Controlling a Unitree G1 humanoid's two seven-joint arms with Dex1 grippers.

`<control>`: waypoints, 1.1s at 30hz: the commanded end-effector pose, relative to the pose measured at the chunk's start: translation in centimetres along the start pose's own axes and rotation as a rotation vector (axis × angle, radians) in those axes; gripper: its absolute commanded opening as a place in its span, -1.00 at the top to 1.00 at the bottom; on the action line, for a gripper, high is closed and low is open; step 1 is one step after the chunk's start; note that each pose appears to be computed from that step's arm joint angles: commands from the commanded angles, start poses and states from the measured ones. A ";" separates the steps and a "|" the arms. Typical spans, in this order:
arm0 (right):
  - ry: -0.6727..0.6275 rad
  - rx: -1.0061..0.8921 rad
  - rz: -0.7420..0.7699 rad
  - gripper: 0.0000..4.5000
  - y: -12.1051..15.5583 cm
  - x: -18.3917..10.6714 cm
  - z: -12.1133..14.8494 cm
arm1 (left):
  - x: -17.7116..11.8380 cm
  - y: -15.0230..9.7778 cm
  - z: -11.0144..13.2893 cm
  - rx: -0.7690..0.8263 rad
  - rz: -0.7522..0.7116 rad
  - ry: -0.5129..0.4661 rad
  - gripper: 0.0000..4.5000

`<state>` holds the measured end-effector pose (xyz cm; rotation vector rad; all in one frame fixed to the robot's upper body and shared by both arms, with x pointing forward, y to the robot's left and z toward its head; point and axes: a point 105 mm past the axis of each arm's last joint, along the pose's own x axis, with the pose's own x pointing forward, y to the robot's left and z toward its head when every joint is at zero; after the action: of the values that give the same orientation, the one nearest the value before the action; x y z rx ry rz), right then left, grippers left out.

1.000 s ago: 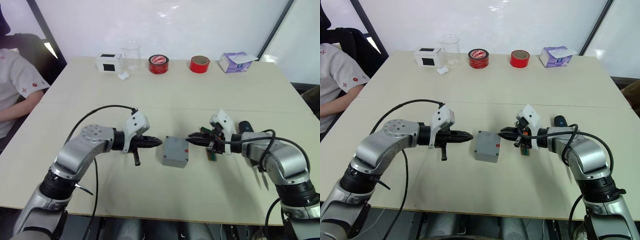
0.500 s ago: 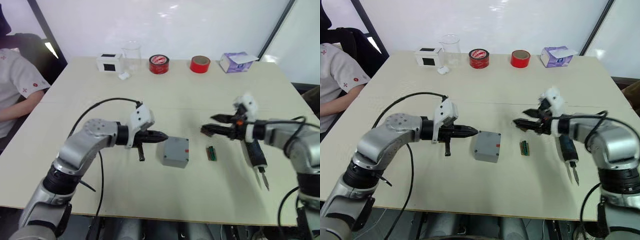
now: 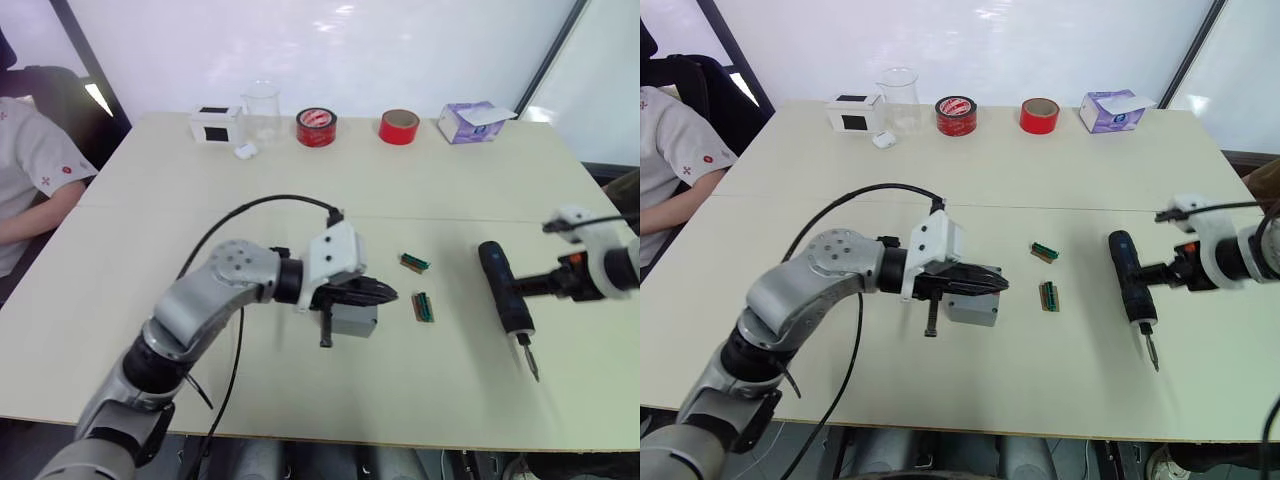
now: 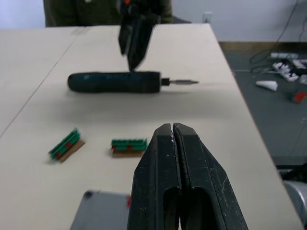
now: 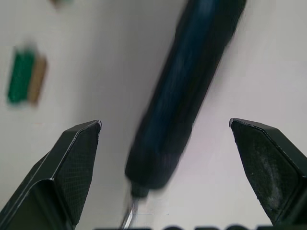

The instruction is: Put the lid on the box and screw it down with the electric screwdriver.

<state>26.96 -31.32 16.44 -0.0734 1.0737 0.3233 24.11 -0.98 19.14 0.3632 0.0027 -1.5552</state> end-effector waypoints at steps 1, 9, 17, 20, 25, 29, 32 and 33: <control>0.048 0.028 0.031 -0.99 0.3 -0.8 -0.6 | 0.7 -0.8 0.1 0.026 -0.006 -0.009 1.00; 0.095 0.067 0.063 -0.99 0.0 0.3 -1.0 | 1.1 -1.5 -0.5 -0.027 0.021 -0.018 1.00; 0.143 0.039 0.066 -0.99 -0.6 2.8 -1.2 | 0.9 -1.4 -0.8 -0.048 0.052 -0.002 1.00; 0.163 0.033 0.055 -0.99 -1.1 3.8 -1.2 | 0.9 -1.3 -0.7 -0.055 0.064 -0.006 1.00; 0.197 0.014 0.060 -0.74 -0.9 4.7 -1.3 | 0.9 -1.6 -0.8 -0.081 0.079 -0.011 1.00; 0.241 -0.002 0.058 -0.12 -1.0 5.4 -2.0 | 0.9 -1.6 -0.6 -0.091 0.090 -0.020 1.00; 0.253 0.002 0.052 0.19 -1.2 5.6 -2.3 | 0.8 -1.3 -0.7 -0.093 0.103 -0.016 1.00; 0.248 0.005 0.047 0.19 -1.2 5.7 -2.3 | 0.7 -1.1 -0.8 -0.092 0.108 -0.013 1.00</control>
<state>28.10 -31.81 11.25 -0.0895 1.2937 0.3590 23.28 -1.53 16.76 0.2667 0.1007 -1.4463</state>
